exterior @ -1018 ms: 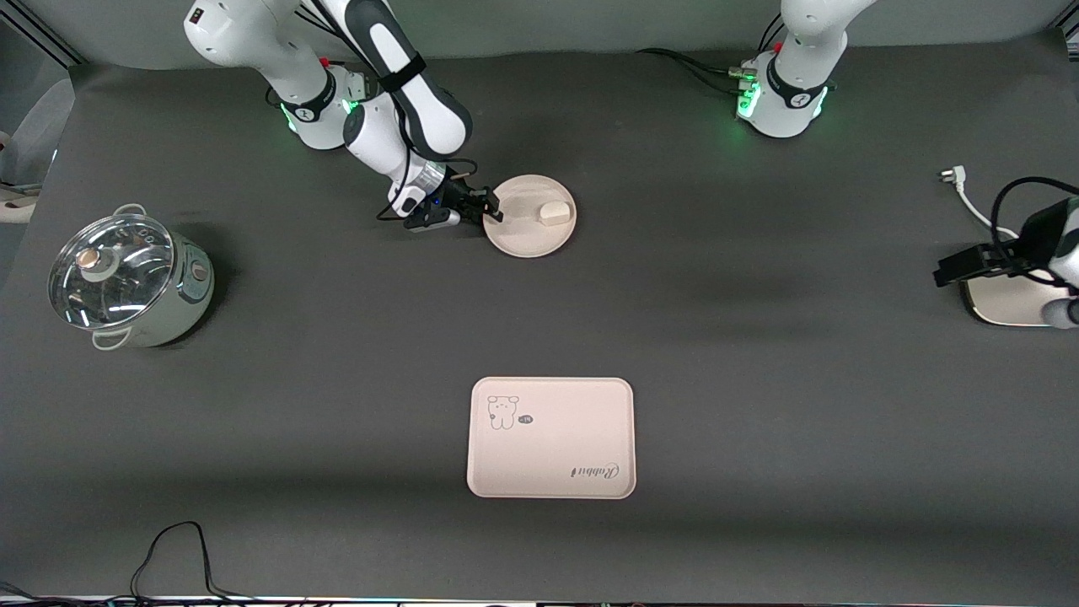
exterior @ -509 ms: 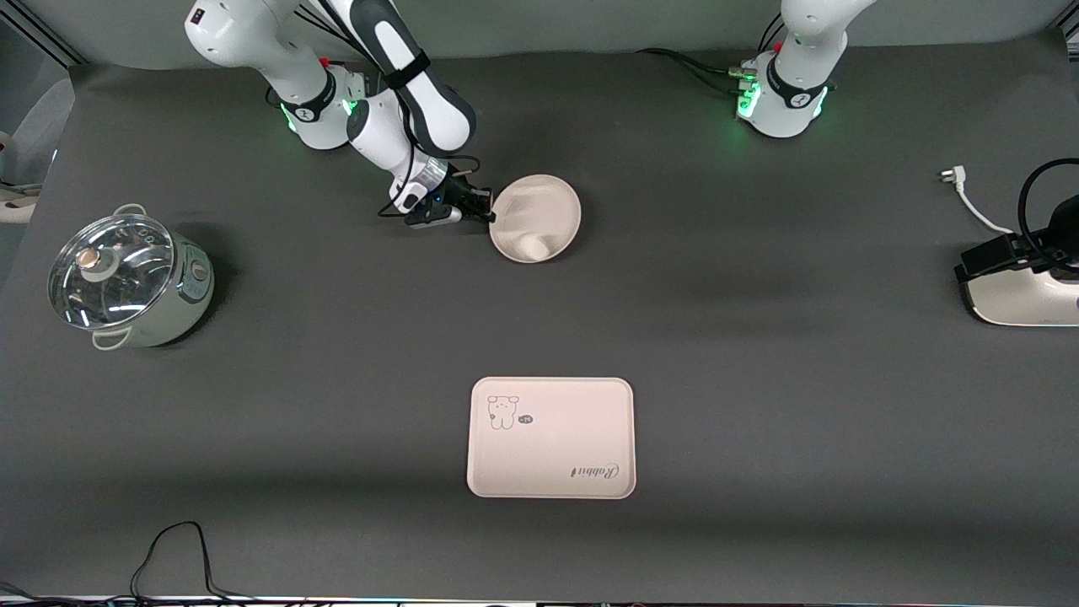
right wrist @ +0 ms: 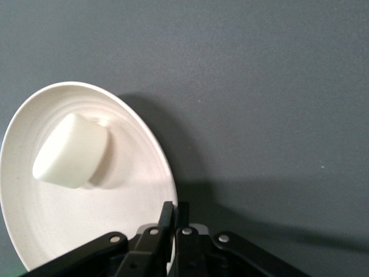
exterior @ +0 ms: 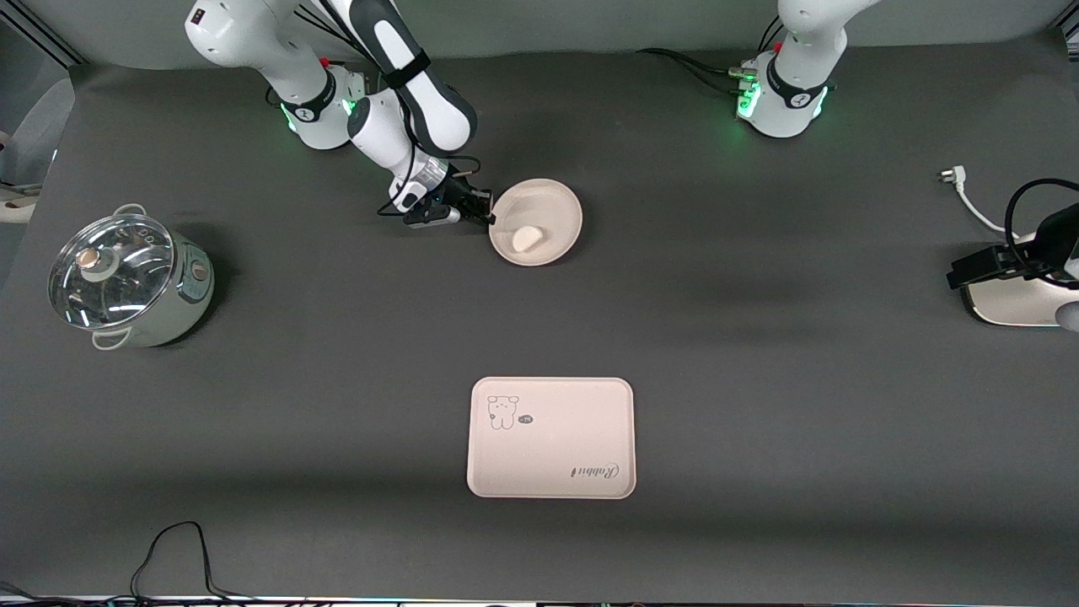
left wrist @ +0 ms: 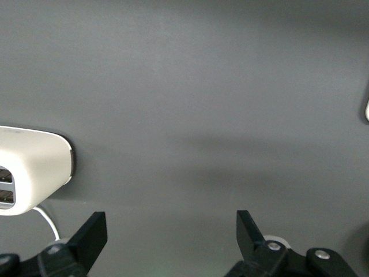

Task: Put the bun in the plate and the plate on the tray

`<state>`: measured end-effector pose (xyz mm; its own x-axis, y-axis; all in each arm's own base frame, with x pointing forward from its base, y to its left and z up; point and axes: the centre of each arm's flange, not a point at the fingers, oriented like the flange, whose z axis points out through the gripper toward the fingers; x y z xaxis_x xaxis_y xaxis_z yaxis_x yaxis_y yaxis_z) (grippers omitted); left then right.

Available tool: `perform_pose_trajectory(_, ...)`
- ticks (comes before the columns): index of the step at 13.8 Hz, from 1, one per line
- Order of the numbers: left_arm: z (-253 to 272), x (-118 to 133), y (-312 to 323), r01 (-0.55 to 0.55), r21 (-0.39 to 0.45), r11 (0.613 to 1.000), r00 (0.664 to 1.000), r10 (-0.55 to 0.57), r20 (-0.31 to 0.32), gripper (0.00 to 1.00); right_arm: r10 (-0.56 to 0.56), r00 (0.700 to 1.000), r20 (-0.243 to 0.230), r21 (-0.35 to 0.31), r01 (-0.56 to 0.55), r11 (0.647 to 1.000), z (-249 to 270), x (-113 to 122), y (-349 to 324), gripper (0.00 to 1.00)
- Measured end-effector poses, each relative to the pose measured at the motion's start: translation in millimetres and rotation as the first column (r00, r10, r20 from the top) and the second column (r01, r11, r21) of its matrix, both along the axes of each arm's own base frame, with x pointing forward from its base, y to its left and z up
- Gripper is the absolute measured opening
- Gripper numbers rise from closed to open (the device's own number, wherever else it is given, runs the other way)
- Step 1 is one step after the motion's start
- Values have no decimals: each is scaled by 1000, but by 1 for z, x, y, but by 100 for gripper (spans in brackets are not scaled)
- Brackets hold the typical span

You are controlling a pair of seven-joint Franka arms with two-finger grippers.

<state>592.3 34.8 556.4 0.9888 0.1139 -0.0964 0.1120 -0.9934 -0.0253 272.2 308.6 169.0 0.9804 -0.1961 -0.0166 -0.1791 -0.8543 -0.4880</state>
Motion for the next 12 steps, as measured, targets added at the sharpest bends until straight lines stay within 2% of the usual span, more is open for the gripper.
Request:
perform_pose_trajectory(3, -3, 2, -17, 20, 19, 1000, 1000, -20, -3, 100, 16, 999, 35, -12, -16, 1000, 6, 18, -4, 4)
perform_pose_trajectory(8, -4, 3, -24, 30, 28, 999, 1000, -30, -3, 100, 27, 993, 113, -16, -25, 1000, 22, 81, -24, 4)
perform_pose_trajectory(10, -4, 3, -25, 43, 27, 999, 999, -43, -2, 100, 28, 991, 131, -10, -27, 1000, 26, 100, -19, 4)
perform_pose_trajectory(12, -4, 4, -26, 64, 24, 998, 998, -64, -1, 100, 35, 991, 128, -7, -34, 999, 28, 118, -4, 4)
